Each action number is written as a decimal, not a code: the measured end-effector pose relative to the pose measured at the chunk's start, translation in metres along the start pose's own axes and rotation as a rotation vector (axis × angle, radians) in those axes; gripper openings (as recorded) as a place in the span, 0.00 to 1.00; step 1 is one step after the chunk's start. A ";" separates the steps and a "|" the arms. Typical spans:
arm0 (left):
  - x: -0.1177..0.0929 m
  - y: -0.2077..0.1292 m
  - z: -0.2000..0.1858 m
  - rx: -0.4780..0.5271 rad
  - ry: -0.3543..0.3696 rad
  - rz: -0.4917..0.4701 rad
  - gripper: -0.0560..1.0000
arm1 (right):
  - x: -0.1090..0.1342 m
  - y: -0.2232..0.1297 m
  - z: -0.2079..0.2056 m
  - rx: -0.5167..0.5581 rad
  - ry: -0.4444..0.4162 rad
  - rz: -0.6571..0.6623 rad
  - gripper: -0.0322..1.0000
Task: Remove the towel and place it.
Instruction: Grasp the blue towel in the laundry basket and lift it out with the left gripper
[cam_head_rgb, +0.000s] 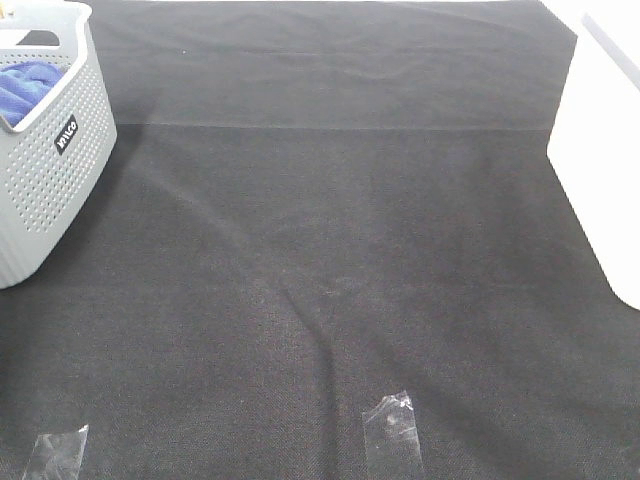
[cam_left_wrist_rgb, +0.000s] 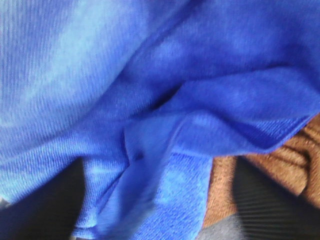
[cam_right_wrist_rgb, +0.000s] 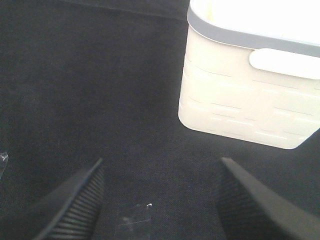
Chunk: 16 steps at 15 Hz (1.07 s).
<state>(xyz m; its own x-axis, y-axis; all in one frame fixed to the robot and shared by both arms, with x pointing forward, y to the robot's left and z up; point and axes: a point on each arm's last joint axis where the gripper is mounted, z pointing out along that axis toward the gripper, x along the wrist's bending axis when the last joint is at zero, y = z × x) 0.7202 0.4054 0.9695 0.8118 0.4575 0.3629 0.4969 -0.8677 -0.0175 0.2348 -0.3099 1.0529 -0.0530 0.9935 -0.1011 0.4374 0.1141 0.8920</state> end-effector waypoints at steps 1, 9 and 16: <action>0.001 0.000 0.000 -0.004 0.016 -0.002 0.38 | 0.000 0.000 0.000 0.000 0.000 0.000 0.66; 0.002 -0.002 0.000 0.026 0.026 -0.002 0.07 | 0.000 0.000 0.000 0.000 0.000 0.000 0.66; 0.012 -0.015 -0.099 -0.006 0.176 -0.160 0.05 | 0.000 0.000 0.000 0.000 0.000 0.000 0.66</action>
<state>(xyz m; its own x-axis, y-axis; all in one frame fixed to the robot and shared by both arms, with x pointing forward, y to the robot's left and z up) 0.6925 0.4046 1.0662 0.6564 0.5488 0.5177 0.6125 -0.7882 0.0590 0.2348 -0.3099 1.0529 -0.0530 0.9935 -0.1011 0.4374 0.1141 0.8920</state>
